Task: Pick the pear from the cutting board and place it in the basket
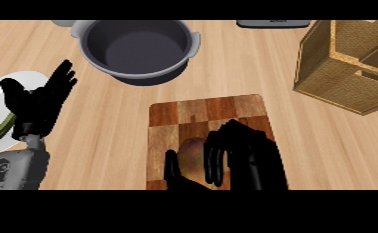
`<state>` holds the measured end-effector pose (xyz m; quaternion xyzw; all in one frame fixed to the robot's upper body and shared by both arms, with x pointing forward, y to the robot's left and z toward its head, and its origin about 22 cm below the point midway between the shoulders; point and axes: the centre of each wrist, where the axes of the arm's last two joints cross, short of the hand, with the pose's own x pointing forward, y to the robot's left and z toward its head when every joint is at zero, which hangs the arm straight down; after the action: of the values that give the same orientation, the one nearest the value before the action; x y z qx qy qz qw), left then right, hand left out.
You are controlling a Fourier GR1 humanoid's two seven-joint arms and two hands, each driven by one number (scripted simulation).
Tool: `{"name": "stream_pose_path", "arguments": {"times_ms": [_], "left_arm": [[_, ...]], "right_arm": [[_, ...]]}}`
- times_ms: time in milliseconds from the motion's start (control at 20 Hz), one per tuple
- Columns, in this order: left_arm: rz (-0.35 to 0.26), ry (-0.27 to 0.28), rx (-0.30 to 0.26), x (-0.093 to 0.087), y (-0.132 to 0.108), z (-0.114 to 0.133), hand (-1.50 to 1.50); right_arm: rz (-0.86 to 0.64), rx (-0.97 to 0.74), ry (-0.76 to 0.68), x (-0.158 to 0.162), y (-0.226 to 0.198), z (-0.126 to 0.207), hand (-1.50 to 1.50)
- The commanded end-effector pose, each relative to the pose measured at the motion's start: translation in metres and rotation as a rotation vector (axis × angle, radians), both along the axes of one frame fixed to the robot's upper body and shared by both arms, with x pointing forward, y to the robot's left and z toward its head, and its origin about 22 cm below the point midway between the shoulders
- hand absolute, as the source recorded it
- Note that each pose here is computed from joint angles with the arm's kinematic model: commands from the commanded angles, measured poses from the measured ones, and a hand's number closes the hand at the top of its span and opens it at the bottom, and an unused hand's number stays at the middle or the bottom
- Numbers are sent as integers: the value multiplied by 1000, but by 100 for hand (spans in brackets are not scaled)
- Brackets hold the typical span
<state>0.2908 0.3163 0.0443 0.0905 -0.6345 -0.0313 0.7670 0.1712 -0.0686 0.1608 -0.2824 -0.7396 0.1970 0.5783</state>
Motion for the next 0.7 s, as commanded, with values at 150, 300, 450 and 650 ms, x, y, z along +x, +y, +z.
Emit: {"name": "stream_pose_path", "arguments": {"times_ms": [150,300,450,650], "left_arm": [[-4,-9,-2,8,-4,-3,0],[-14,6,-12,15,0,2,0],[-28,-2,-2,6,3,-11,0],[-9,-22,13,3,-20,-12,0]], "right_arm": [[-123,-31,-30,27,-13,53,150],[-194,-24,-72,52,-23,73,150],[-234,-10,-106,74,-27,96,150],[-346,-63,-86,108,-54,95,150]]}}
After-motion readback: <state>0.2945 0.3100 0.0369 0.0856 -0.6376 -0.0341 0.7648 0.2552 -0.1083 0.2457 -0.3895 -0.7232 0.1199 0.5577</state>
